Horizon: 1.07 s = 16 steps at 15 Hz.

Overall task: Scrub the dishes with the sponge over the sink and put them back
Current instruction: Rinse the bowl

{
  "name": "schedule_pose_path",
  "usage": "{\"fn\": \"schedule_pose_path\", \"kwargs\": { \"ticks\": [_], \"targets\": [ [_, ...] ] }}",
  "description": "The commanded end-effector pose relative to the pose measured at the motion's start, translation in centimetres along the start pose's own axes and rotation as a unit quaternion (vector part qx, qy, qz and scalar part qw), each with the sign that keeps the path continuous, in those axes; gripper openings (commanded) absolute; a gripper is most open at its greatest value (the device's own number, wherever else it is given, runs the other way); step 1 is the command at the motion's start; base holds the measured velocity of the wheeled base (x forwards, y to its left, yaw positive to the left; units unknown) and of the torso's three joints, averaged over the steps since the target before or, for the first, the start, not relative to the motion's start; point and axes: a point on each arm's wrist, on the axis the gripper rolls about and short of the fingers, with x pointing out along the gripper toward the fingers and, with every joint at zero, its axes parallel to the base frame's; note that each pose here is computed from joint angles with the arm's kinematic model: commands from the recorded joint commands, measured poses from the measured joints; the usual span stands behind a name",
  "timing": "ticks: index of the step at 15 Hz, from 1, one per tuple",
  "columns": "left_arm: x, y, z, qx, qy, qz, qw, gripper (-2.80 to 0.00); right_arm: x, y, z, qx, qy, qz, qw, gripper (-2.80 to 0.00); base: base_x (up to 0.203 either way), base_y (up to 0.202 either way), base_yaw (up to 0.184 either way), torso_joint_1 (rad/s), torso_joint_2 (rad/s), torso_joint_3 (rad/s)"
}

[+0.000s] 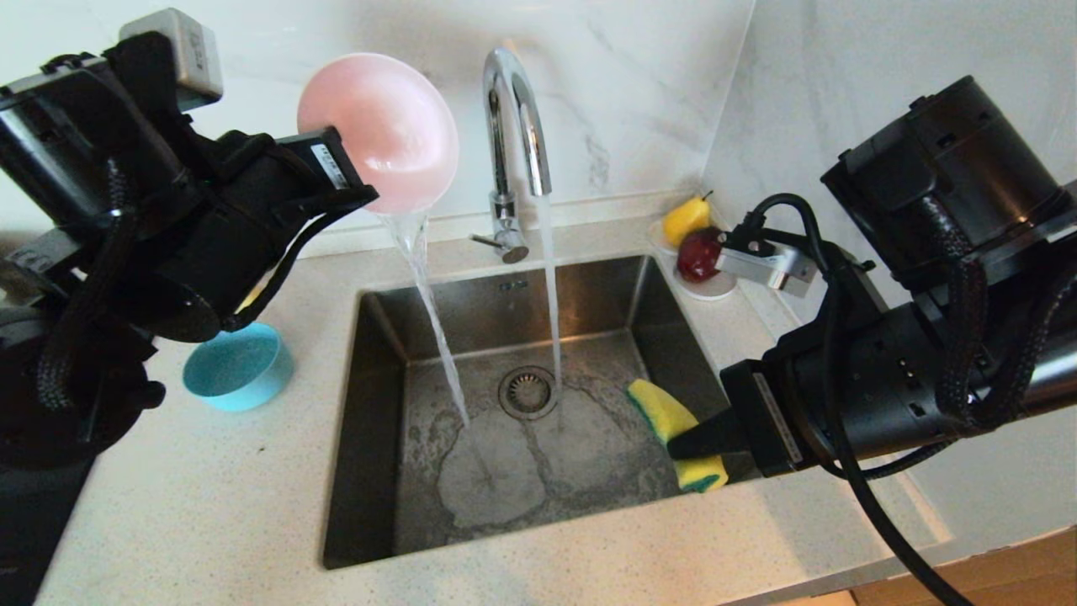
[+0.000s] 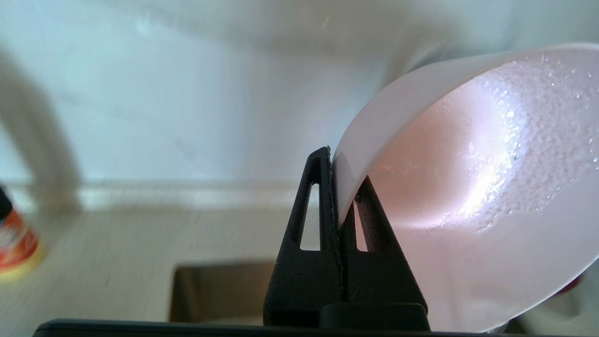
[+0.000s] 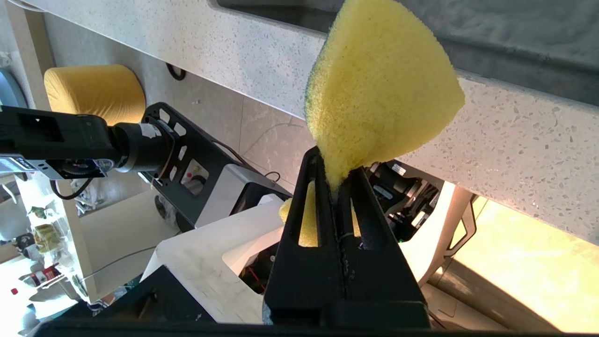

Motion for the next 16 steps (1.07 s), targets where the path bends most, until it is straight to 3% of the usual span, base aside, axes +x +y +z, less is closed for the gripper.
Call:
{"fn": "schedule_pose_path", "kwargs": {
  "ticks": [1, 4, 6, 8, 10, 11, 12, 14, 16],
  "targets": [
    [-1.2, 0.3, 1.3, -0.012, -0.047, -0.009, 0.9988, -2.80, 0.2, 0.0, 0.0, 0.002, 0.005, -0.001, 1.000, -2.80, 0.000, 0.000, 0.000, 0.000, 0.00, 0.000],
    [-2.3, 0.6, 1.0, 0.009, -0.086, -0.036, 0.9956, -2.80, 0.4, -0.1, 0.0, 0.002, 0.006, -0.002, 1.000, -2.80, 0.000, 0.000, 0.000, 0.000, 0.00, 0.000],
    [-2.3, 0.6, 0.5, 0.014, -0.073, -0.038, 0.9965, -2.80, 0.3, -0.1, 0.0, 0.002, 0.006, -0.002, 1.000, -2.80, 0.000, 0.000, 0.000, 0.000, 0.00, 0.000],
    [-2.3, 0.8, -0.5, 0.026, -0.022, -0.031, 0.9989, -2.80, -0.2, 0.0, -0.1, 0.001, 0.000, 0.001, 1.000, -2.80, 0.000, 0.000, 0.000, 0.000, 0.00, 0.000],
    [-2.5, 1.9, -1.4, 0.019, 0.059, -0.008, 0.9980, -2.80, -0.5, 0.0, -0.2, 0.001, -0.002, 0.002, 1.000, -2.80, 0.000, 0.000, 0.000, 0.000, 0.00, 0.000],
    [-2.8, 2.6, -1.9, 0.024, 0.110, 0.005, 0.9936, -2.80, -0.5, 0.0, -0.2, 0.001, -0.002, 0.001, 1.000, -2.80, 0.000, 0.000, 0.000, 0.000, 0.00, 0.000],
    [-3.2, 3.3, -2.3, 0.033, 0.172, 0.021, 0.9843, -2.80, -0.5, 0.0, -0.2, 0.000, -0.004, 0.000, 1.000, -2.80, 0.000, 0.000, 0.000, 0.000, 0.00, 0.000],
    [-3.8, 4.7, -2.3, 0.035, 0.289, 0.065, 0.9546, -2.80, -0.7, 0.0, -0.2, 0.001, -0.006, 0.000, 1.000, -2.80, 0.000, 0.000, 0.000, 0.000, 0.00, 0.000],
    [-3.8, 6.2, 0.2, -0.008, 0.354, 0.119, 0.9278, -2.80, -0.6, -0.2, -0.2, 0.003, -0.005, -0.003, 1.000, -2.80, 0.000, 0.000, 0.000, 0.000, 0.00, 0.000]
  ]
}}
